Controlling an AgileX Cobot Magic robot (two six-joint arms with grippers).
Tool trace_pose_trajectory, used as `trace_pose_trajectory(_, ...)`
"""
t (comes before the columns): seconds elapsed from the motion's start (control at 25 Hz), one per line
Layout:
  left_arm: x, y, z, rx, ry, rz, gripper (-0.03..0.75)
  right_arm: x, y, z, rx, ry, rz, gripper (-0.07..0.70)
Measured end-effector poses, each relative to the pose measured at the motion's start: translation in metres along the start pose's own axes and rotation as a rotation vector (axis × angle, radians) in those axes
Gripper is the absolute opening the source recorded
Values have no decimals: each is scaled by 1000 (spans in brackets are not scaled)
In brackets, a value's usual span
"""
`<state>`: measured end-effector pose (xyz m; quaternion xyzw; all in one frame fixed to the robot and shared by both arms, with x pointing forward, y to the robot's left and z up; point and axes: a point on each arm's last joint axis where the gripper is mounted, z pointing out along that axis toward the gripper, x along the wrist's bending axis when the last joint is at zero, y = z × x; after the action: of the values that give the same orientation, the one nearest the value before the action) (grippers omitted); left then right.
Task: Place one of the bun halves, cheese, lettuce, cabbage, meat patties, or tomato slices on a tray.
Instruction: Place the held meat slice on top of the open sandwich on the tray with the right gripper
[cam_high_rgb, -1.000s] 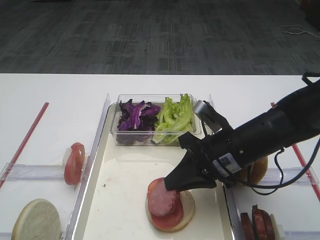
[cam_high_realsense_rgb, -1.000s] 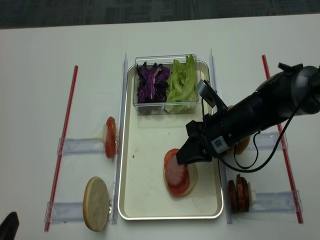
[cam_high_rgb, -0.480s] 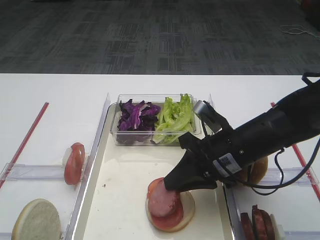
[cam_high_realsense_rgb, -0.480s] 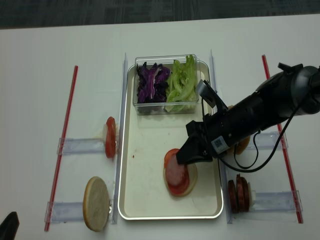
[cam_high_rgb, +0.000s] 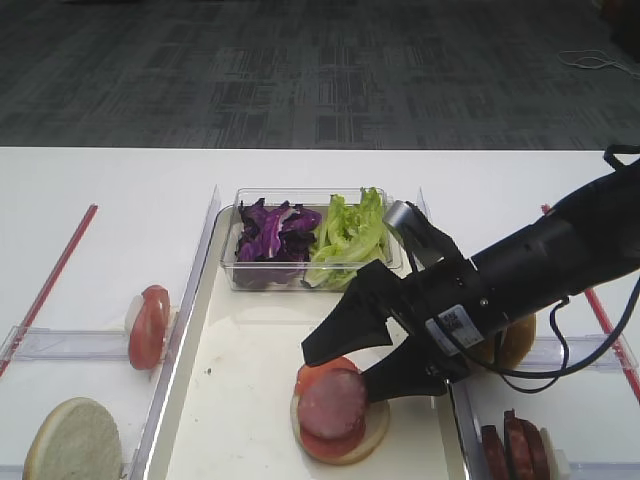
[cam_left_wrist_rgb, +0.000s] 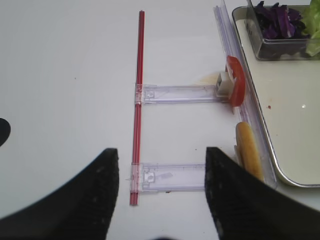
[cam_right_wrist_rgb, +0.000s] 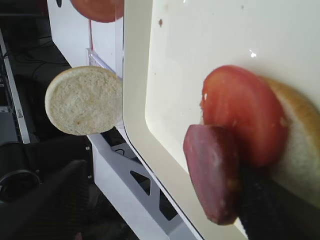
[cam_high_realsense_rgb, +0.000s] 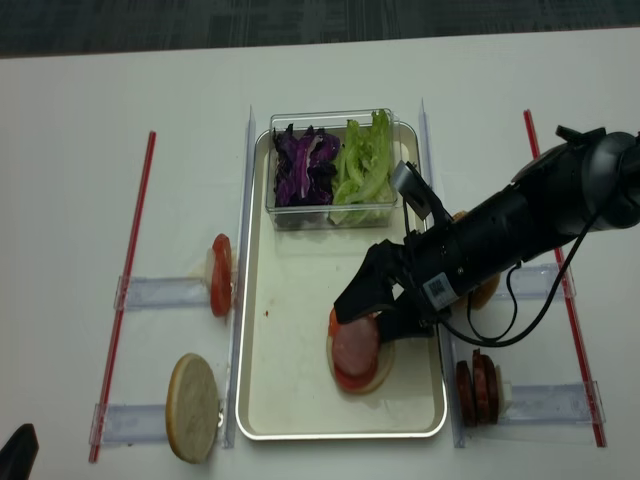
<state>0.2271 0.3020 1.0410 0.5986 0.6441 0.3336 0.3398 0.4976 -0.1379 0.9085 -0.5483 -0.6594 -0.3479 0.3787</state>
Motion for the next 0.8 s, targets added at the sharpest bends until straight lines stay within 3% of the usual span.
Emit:
trace_pose_trajectory(0.4,0,0,0,0,0,1,399,-1,1,-1,-11,-26,73,595)
trace_pose_trajectory(0.8,0,0,0,0,0,1,399,16,-3,-17,-48,-136,37,595)
